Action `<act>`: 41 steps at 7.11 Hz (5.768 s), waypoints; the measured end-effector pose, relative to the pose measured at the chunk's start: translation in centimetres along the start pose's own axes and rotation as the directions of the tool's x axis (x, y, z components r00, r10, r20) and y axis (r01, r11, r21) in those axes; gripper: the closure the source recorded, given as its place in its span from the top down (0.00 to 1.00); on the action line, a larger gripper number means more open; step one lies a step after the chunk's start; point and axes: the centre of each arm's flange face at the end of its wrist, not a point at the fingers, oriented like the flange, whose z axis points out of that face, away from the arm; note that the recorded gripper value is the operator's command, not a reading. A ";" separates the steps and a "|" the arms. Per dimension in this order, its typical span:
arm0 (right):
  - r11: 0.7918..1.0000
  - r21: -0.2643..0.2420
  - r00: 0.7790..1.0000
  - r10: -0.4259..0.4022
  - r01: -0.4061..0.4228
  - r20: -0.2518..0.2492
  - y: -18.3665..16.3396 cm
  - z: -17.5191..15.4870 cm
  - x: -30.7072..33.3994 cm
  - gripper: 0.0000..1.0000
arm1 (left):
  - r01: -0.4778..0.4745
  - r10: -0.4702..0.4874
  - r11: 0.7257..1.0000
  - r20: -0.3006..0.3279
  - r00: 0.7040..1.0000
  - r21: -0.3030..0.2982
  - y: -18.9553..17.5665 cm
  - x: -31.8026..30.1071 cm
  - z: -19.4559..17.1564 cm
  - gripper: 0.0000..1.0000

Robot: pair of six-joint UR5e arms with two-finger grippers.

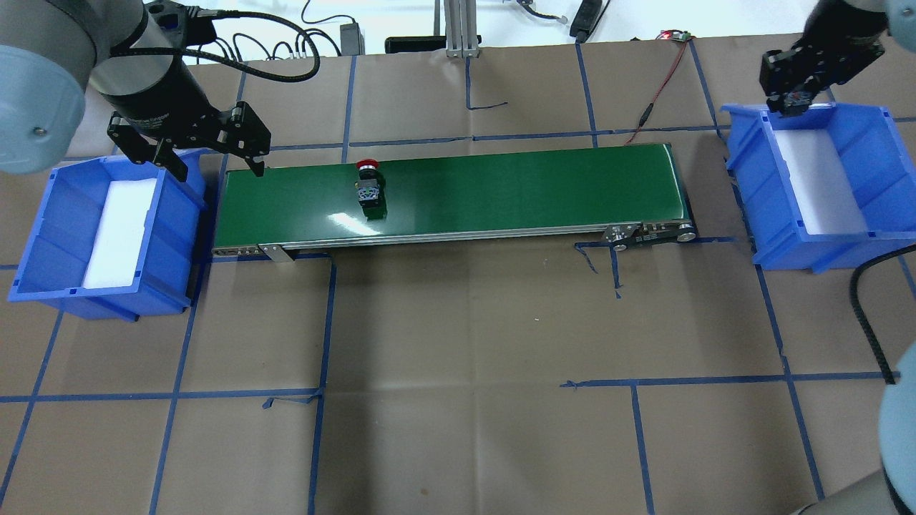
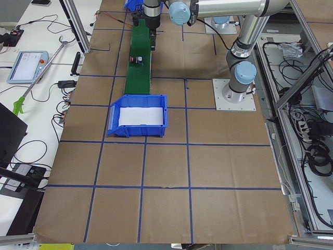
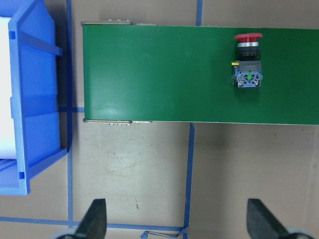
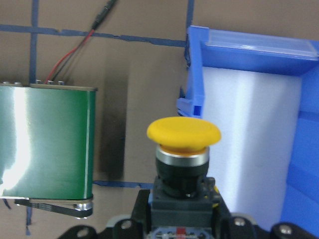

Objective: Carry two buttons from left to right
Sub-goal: 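Lift the yellow button and carry it into the right bin, then lower the yellow button onto the foam and open the right gripper, then move the right gripper back over the red button on the belt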

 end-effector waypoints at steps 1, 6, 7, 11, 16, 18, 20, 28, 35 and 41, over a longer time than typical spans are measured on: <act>1.000 -0.006 1.000 -0.012 0.012 -0.001 0.9 0.4 3.2 0.05 | 0.000 0.000 1.000 0.000 1.000 0.000 0.0 0.0 0.0 1.00; 0.999 -0.029 1.000 -0.018 0.018 0.014 5.2 9.9 8.4 0.05 | -0.001 0.001 1.000 0.000 1.000 -0.001 0.0 0.0 0.0 1.00; 0.998 -0.057 0.999 -0.018 0.020 0.036 5.8 12.5 8.2 0.05 | -0.001 0.001 1.000 0.000 1.000 -0.001 -0.1 0.0 0.0 1.00; 0.992 -0.128 0.996 0.013 -0.002 0.087 8.1 18.5 9.0 0.11 | -0.001 0.001 1.000 -0.001 1.000 -0.001 -0.1 0.0 0.1 1.00; 0.998 -0.063 0.998 0.017 -0.013 0.065 7.1 19.2 9.4 0.99 | -0.003 0.003 1.000 -0.001 1.000 0.001 -0.1 0.0 0.0 1.00; 0.999 -0.041 0.998 0.013 -0.010 0.056 6.7 18.3 9.2 0.99 | -0.004 0.004 1.000 -0.001 1.000 0.000 -0.1 0.0 0.1 1.00; 1.000 0.001 1.000 0.010 -0.010 0.022 6.3 14.9 9.3 0.99 | -0.004 0.004 1.000 -0.002 1.000 -0.001 -0.2 0.0 0.1 1.00; 0.990 0.005 0.989 0.143 -0.143 0.025 4.1 -3.6 -11.3 1.00 | -0.004 0.004 1.000 -0.002 1.000 -0.003 -0.2 0.0 0.2 1.00; 0.990 0.011 0.989 0.137 -0.138 0.061 4.0 -1.6 -24.8 1.00 | -0.009 0.009 1.000 -0.001 1.000 -0.004 -0.2 0.0 0.2 1.00; 0.979 0.019 0.967 0.196 -0.202 0.165 1.3 5.3 -26.7 1.00 | -0.008 0.008 1.000 -0.002 1.000 -0.003 -0.1 0.0 0.2 1.00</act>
